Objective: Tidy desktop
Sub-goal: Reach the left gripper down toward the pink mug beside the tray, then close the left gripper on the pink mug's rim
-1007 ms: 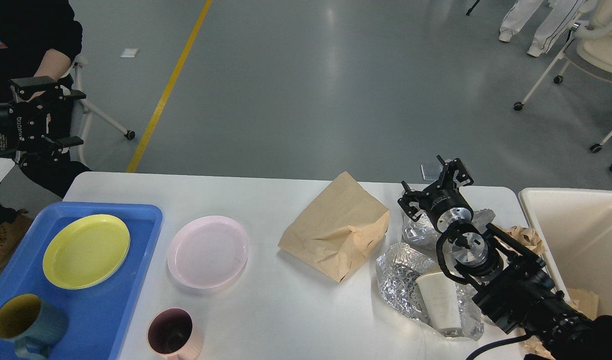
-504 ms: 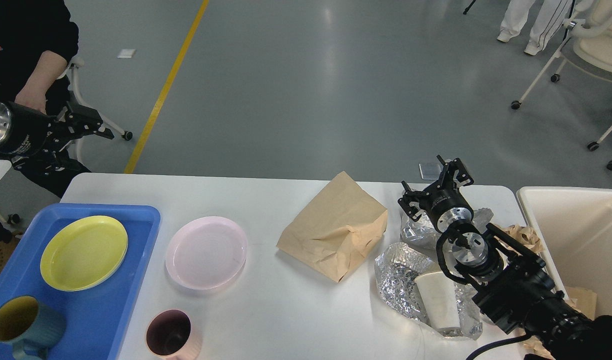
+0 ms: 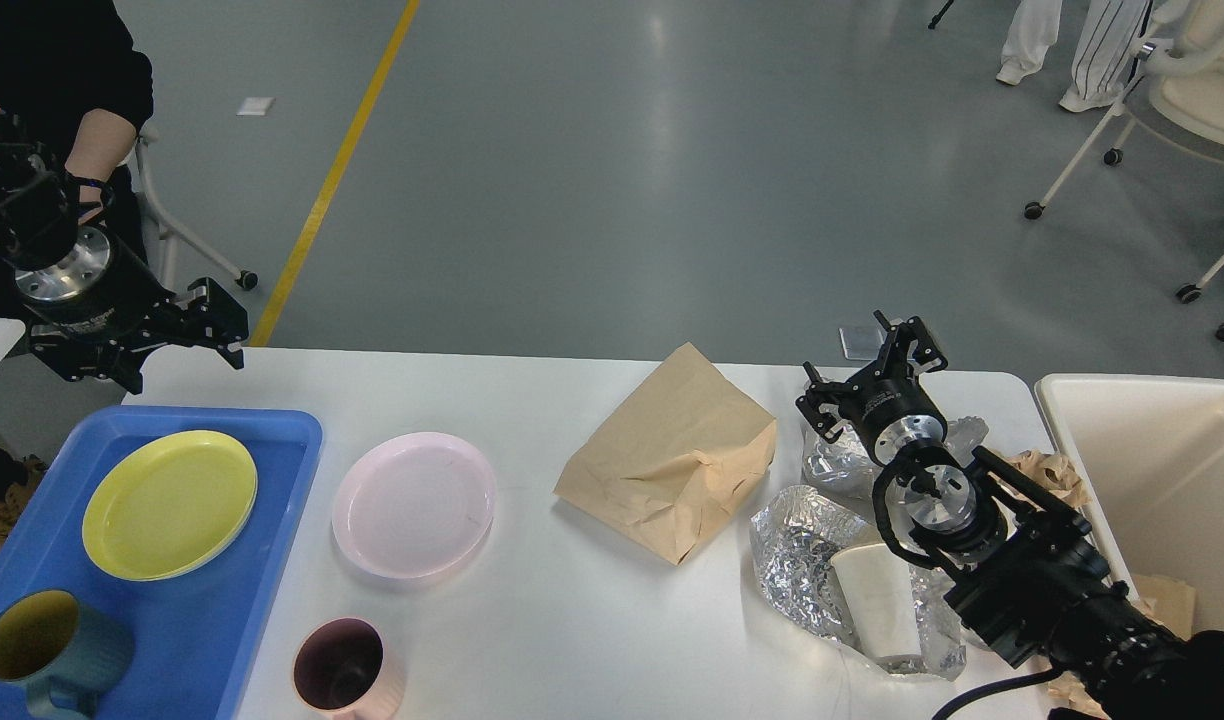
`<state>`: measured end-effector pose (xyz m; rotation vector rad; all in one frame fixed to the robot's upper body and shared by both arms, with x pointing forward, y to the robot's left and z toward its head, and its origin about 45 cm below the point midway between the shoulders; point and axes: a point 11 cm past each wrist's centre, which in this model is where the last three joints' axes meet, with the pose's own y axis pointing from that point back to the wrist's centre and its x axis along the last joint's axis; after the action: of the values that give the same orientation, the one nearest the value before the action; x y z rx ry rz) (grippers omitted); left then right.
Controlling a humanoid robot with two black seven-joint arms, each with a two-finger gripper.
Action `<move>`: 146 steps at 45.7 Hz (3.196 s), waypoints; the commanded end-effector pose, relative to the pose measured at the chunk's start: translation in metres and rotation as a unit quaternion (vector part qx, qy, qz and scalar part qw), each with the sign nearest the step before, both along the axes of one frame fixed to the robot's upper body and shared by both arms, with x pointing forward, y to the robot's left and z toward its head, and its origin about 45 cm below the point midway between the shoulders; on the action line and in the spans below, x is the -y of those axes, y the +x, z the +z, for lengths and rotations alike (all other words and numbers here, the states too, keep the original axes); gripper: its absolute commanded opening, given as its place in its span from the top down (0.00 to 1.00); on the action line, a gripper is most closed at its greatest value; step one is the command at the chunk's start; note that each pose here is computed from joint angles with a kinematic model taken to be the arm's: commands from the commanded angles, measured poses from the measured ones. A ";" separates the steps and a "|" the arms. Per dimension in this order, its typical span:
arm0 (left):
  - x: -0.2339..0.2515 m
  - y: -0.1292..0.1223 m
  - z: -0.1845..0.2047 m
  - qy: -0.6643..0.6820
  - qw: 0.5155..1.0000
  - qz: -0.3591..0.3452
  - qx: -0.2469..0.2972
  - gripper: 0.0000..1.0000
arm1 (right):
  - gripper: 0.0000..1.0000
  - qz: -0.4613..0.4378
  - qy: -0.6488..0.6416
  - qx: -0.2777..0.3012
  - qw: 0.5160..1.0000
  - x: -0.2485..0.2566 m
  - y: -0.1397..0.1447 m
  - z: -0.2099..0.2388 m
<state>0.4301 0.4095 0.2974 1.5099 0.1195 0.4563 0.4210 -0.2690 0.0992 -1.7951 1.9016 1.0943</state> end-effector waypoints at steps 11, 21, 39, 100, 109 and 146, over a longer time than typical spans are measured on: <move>0.037 -0.028 -0.040 -0.024 0.996 -0.027 -0.085 0.04 | 0.00 0.000 0.000 0.000 1.000 0.000 0.000 0.000; 0.047 -0.035 -0.013 -0.022 0.995 -0.043 -0.091 0.04 | 0.00 0.000 0.000 0.000 1.000 0.000 0.000 0.000; 0.087 -0.074 -0.065 -0.091 0.979 -0.063 -0.174 0.04 | 0.00 0.000 0.000 0.000 1.000 -0.001 0.000 0.000; 0.076 -0.119 -0.146 -0.086 0.959 -0.071 -0.260 0.06 | 0.00 -0.001 0.000 0.001 1.000 0.000 0.000 0.000; 0.083 -0.120 -0.156 -0.092 0.957 -0.077 -0.264 0.12 | 0.00 0.000 0.001 0.000 1.000 -0.001 0.000 0.000; 0.073 -0.116 -0.160 -0.064 0.960 -0.076 -0.261 1.00 | 0.00 0.000 0.000 0.000 1.000 0.000 0.000 0.000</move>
<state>0.3132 0.3361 0.1374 1.4644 0.4377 -0.0804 0.4210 -0.2690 0.0992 -1.7951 1.9015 1.0944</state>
